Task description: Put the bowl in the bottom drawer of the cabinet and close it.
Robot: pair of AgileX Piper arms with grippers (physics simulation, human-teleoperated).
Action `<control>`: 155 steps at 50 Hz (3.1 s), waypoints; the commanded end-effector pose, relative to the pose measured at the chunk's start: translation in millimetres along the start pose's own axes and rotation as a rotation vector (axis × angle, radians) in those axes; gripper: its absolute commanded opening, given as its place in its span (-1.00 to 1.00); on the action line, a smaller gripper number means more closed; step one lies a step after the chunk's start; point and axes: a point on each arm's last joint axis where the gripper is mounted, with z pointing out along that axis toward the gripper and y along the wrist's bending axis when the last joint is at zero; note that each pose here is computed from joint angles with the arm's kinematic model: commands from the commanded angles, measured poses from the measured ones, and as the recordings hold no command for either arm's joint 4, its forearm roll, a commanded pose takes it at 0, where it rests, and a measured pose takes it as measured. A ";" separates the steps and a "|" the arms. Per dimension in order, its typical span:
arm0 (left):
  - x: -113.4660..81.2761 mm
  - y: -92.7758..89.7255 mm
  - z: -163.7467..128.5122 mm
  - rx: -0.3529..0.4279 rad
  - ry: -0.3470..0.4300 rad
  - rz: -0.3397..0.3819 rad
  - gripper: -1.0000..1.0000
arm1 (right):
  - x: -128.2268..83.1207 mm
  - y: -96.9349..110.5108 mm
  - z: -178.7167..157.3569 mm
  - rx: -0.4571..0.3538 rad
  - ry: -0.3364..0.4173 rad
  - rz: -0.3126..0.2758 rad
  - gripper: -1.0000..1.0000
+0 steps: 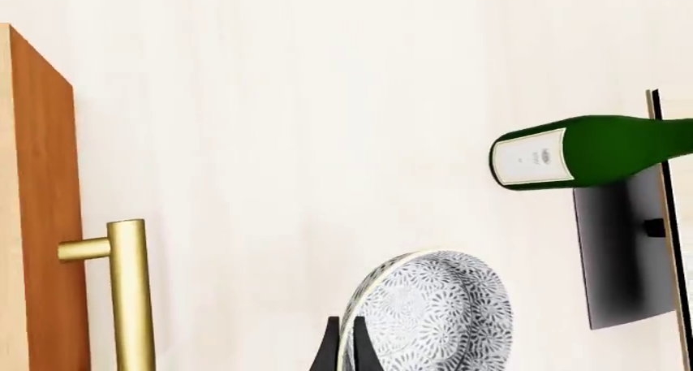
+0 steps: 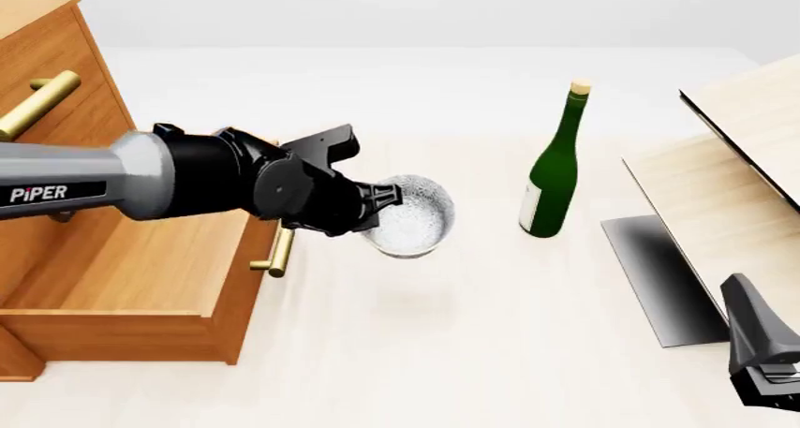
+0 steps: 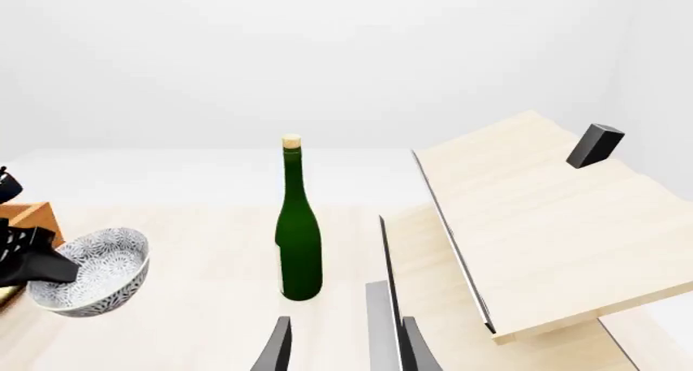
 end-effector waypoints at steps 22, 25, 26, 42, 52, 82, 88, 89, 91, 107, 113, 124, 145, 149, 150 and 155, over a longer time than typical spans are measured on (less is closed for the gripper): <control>-6.1 12.1 -62.9 -0.003 -0.040 0.004 -1.00 | 0.0 0.0 0.0 0.000 0.000 0.000 1.00; -4.1 15.3 -69.6 -0.009 -0.037 0.000 -1.00 | 0.0 0.0 0.0 0.000 0.000 0.000 1.00; -3.5 16.2 -72.0 -0.010 -0.036 0.001 -1.00 | 0.0 0.0 0.0 0.000 0.000 0.000 1.00; 5.7 22.9 -104.8 -0.024 -0.021 -0.031 -1.00 | 0.0 0.0 0.0 0.000 0.000 0.000 1.00; 3.2 25.5 -143.5 -0.017 -0.053 -0.041 -1.00 | 0.0 0.0 0.0 0.000 0.000 0.000 1.00; -3.2 62.3 -201.1 -0.088 -0.155 -0.116 -1.00 | 0.0 0.0 0.0 0.000 0.000 0.000 1.00; -1.9 69.5 -207.9 -0.106 -0.169 -0.127 -1.00 | 0.0 0.0 0.0 0.000 0.000 0.000 1.00; -1.2 70.0 -208.8 -0.107 -0.170 -0.128 -1.00 | 0.0 0.0 0.0 0.000 0.000 0.000 1.00; -0.8 72.4 -211.8 -0.112 -0.176 -0.134 -1.00 | 0.0 0.0 0.0 0.000 0.000 0.000 1.00; 3.8 94.4 -223.0 -0.174 -0.209 -0.199 -1.00 | 0.0 0.0 0.0 0.000 0.000 0.000 1.00; 1.9 102.7 -225.3 -0.198 -0.228 -0.242 -1.00 | 0.0 0.0 0.0 0.000 0.000 0.000 1.00; 1.3 113.8 -226.7 -0.228 -0.250 -0.290 -1.00 | 0.0 0.0 0.0 0.000 0.000 0.000 1.00; -1.6 140.0 -203.2 -0.288 -0.249 -0.370 -1.00 | 0.0 0.0 0.0 0.000 0.000 0.000 1.00; -3.6 146.7 -198.9 -0.303 -0.252 -0.389 -1.00 | 0.0 0.0 0.0 0.000 0.000 0.000 1.00; -3.4 148.2 -196.9 -0.305 -0.251 -0.397 -1.00 | 0.0 0.0 0.0 0.000 0.000 0.000 1.00; -6.8 155.3 -194.0 -0.321 -0.257 -0.418 -1.00 | 0.0 0.0 0.0 0.000 0.000 0.000 1.00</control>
